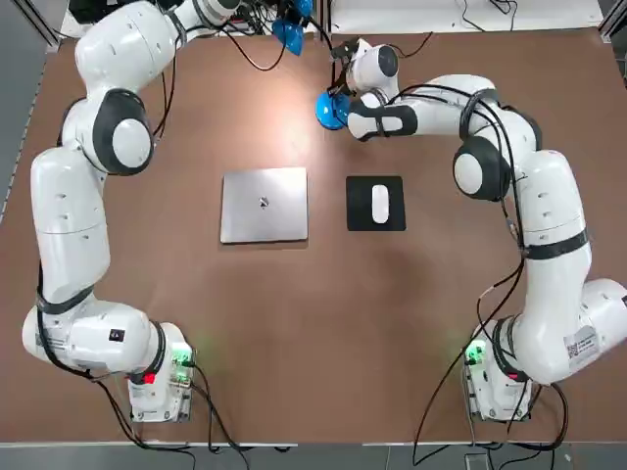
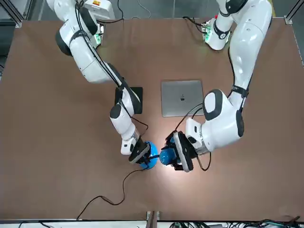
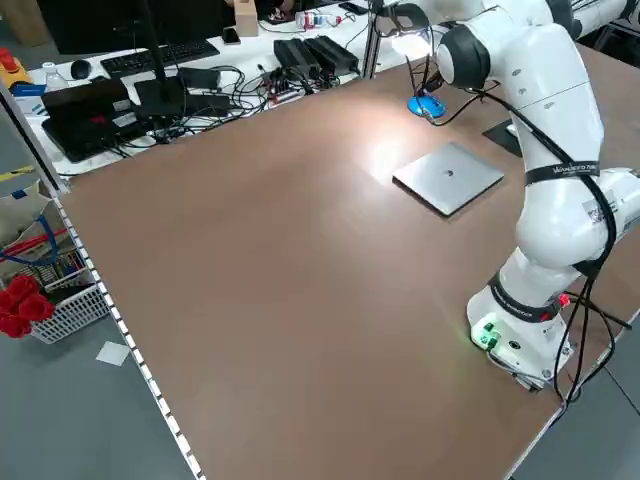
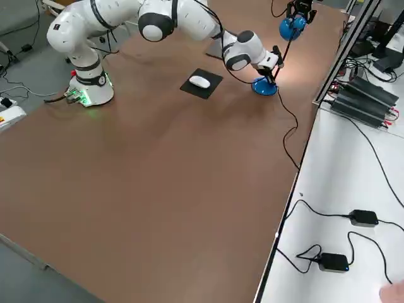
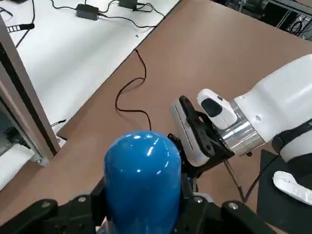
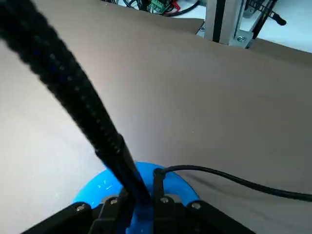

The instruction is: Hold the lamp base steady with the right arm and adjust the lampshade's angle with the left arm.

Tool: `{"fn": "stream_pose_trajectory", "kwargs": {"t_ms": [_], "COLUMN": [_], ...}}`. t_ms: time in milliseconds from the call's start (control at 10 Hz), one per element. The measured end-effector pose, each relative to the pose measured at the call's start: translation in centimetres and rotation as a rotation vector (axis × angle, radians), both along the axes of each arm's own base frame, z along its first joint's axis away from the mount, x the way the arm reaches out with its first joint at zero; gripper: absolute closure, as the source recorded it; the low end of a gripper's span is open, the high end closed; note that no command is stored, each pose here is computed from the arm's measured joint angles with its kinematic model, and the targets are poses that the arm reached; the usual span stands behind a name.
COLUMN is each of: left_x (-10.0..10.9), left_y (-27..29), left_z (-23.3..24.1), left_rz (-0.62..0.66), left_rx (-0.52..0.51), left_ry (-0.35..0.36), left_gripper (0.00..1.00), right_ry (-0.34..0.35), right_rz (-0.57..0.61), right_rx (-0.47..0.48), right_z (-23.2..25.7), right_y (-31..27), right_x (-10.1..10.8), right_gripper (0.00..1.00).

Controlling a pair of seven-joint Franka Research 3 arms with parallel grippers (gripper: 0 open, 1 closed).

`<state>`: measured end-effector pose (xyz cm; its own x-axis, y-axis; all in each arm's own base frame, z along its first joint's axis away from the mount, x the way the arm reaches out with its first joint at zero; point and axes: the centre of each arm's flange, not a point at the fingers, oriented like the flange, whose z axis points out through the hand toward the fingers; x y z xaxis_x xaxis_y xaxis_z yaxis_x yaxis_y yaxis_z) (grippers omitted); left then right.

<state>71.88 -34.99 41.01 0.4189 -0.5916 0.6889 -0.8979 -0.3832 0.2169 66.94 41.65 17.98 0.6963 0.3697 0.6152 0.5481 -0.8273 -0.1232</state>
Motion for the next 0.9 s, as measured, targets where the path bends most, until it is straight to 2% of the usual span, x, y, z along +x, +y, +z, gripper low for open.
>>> {"fn": "stream_pose_trajectory", "kwargs": {"t_ms": [300, 900], "left_x": [-0.4, -1.0], "left_y": [-0.5, -1.2], "left_z": [0.5, 0.9], "left_rz": [0.093, 0.178], "left_rx": [0.03, 0.052], "left_ry": [0.079, 0.15], "left_gripper": [0.43, 0.43], "right_ry": [-0.001, -0.002], "right_rz": [0.0, 0.0], "right_rx": [0.0, 0.0], "right_z": [0.0, 0.0], "right_y": [0.0, 0.0], "right_x": [0.0, 0.0], "right_gripper": [0.79, 0.79]}}
